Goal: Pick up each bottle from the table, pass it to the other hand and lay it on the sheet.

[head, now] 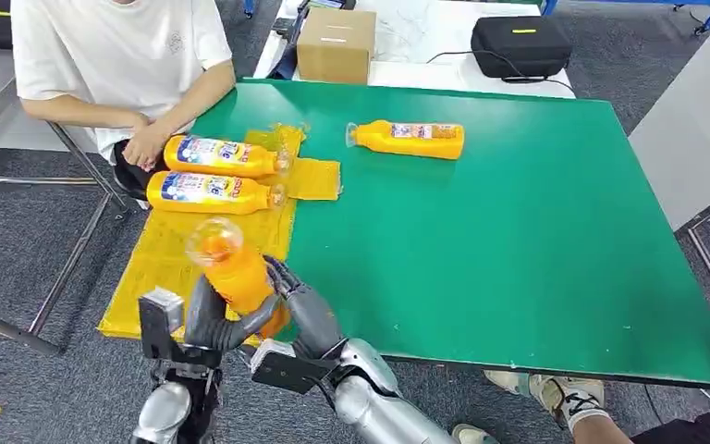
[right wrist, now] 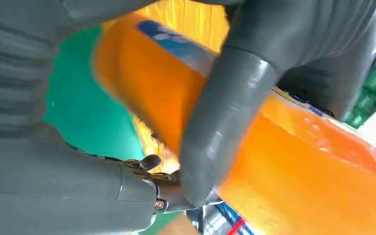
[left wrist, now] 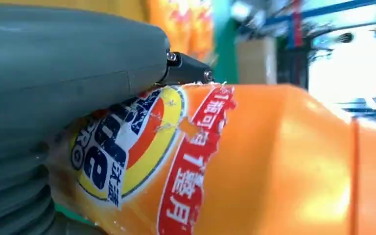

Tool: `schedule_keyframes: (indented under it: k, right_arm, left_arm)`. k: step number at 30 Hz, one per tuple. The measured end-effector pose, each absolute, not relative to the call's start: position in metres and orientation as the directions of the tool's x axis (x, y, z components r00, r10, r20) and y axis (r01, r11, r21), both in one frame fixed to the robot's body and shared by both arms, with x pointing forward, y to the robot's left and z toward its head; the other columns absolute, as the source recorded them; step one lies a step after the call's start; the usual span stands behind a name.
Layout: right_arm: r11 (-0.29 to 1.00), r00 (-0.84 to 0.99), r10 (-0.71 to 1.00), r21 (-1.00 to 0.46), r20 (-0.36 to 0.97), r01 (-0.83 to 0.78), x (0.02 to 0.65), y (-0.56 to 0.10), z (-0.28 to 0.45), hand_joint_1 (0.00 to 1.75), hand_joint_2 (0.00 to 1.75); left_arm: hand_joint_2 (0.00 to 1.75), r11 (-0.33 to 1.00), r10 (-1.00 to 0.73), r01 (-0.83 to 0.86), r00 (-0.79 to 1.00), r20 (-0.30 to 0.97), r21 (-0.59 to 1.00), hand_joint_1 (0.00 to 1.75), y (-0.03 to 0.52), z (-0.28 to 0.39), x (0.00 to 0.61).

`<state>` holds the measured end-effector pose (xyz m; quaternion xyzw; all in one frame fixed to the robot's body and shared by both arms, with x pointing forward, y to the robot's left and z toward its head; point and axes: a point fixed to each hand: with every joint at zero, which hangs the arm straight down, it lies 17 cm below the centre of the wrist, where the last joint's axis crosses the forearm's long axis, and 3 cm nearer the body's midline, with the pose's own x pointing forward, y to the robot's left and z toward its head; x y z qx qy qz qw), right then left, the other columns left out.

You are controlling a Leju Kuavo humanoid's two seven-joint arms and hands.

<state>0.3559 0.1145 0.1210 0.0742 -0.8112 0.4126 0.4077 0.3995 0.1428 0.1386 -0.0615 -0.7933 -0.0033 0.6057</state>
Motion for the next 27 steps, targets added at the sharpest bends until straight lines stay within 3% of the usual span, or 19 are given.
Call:
schedule_keyframes:
  k: [4, 9, 15, 20, 27]
  right_arm:
    - [0.658, -0.670, 0.209, -0.609, 0.713, -0.443, 0.356, 0.113, 0.125, 0.00, 0.00]
    - [0.664, -0.675, 0.208, -0.609, 0.707, -0.433, 0.357, 0.112, 0.126, 0.00, 0.00]
    - [0.662, -0.657, 0.211, -0.600, 0.724, -0.449, 0.356, 0.110, 0.120, 0.00, 0.00]
    - [0.659, -0.627, 0.208, -0.581, 0.751, -0.477, 0.346, 0.110, 0.107, 0.00, 0.00]
    - [0.651, -0.628, 0.176, -0.568, 0.758, -0.504, 0.334, 0.115, 0.110, 0.00, 0.00]
  left_arm:
    - [1.75, 0.989, -0.107, 0.057, -0.335, 0.936, 0.133, 1.75, 0.151, 0.147, 0.409]
    - [1.75, 0.968, -0.224, 0.020, -0.373, 0.900, 0.249, 1.75, 0.160, 0.154, 0.425]
    - [1.75, 0.835, -0.527, -0.076, -0.397, 0.751, 0.546, 1.75, 0.161, 0.147, 0.448]
    - [1.75, 0.804, -0.570, -0.038, -0.330, 0.752, 0.593, 1.75, 0.168, 0.118, 0.470]
    - [1.75, 0.655, -0.743, -0.070, -0.243, 0.624, 0.753, 1.75, 0.190, 0.082, 0.493]
